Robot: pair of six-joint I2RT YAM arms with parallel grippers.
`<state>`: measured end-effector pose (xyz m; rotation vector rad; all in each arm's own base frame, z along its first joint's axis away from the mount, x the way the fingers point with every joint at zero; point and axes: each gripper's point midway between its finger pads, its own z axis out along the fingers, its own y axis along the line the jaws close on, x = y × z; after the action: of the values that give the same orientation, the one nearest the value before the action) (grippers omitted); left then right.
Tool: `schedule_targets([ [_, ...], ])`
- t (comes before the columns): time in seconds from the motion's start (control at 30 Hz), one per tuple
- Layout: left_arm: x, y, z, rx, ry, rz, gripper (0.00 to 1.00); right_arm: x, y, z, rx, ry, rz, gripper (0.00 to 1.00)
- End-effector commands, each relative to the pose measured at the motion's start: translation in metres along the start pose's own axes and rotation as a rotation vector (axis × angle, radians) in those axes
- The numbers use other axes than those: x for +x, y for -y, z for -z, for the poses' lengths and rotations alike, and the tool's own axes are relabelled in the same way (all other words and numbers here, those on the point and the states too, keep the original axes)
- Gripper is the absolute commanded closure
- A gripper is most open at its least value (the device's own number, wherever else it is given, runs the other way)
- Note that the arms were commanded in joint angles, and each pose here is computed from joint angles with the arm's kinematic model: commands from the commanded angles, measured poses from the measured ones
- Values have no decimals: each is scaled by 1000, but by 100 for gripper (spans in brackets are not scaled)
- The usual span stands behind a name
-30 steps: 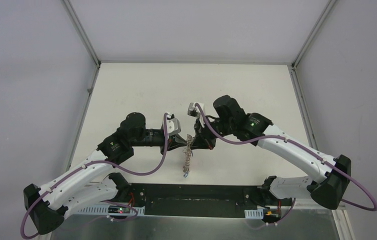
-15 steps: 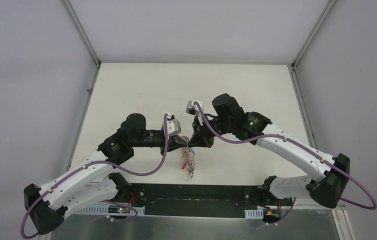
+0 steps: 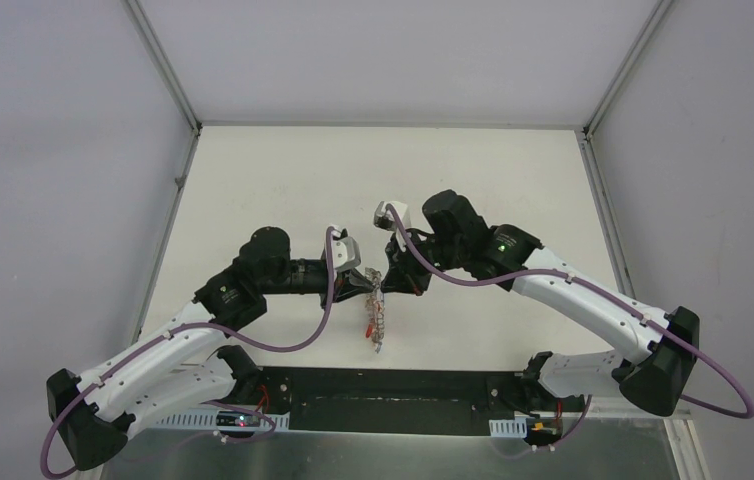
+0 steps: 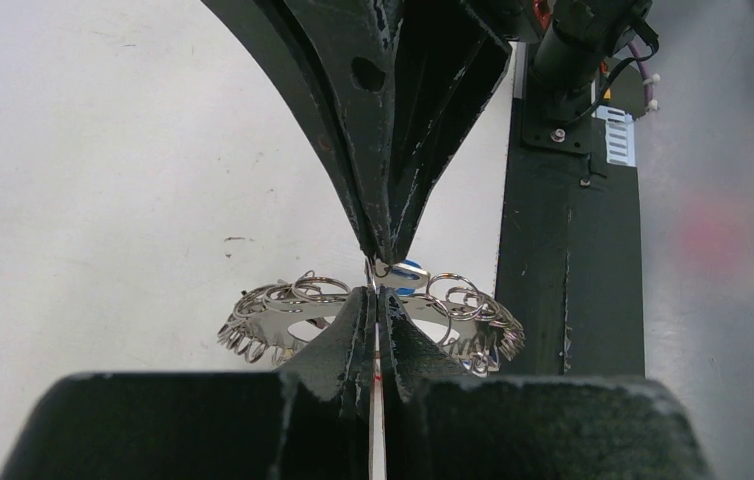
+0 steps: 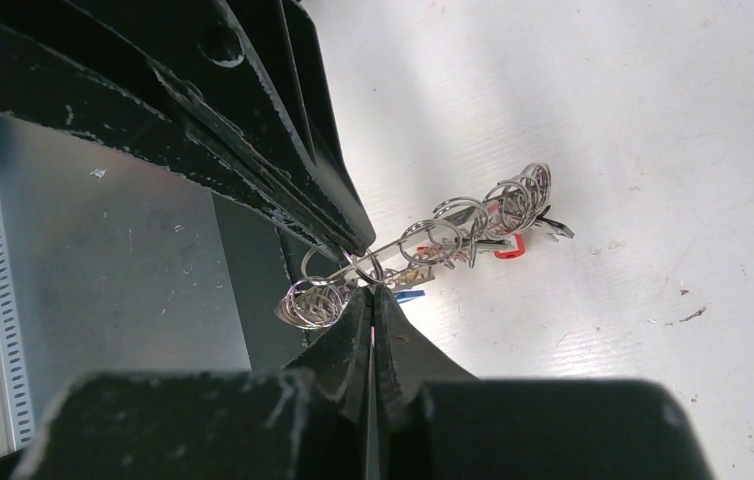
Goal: Put the keys on the keyring
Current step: Insert the key onto the keyring.
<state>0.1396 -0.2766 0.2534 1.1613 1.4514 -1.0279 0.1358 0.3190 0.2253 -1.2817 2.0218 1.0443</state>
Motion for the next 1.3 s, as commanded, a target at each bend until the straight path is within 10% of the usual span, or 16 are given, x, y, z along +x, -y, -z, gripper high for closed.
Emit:
schedule_targets([
  [0.0, -25, 8, 1, 27, 93, -53, 100, -27, 3, 8, 41, 82, 26, 100],
  [1.27, -27, 6, 7, -4, 101, -60, 100, -34, -4, 11, 11, 110, 41, 100],
])
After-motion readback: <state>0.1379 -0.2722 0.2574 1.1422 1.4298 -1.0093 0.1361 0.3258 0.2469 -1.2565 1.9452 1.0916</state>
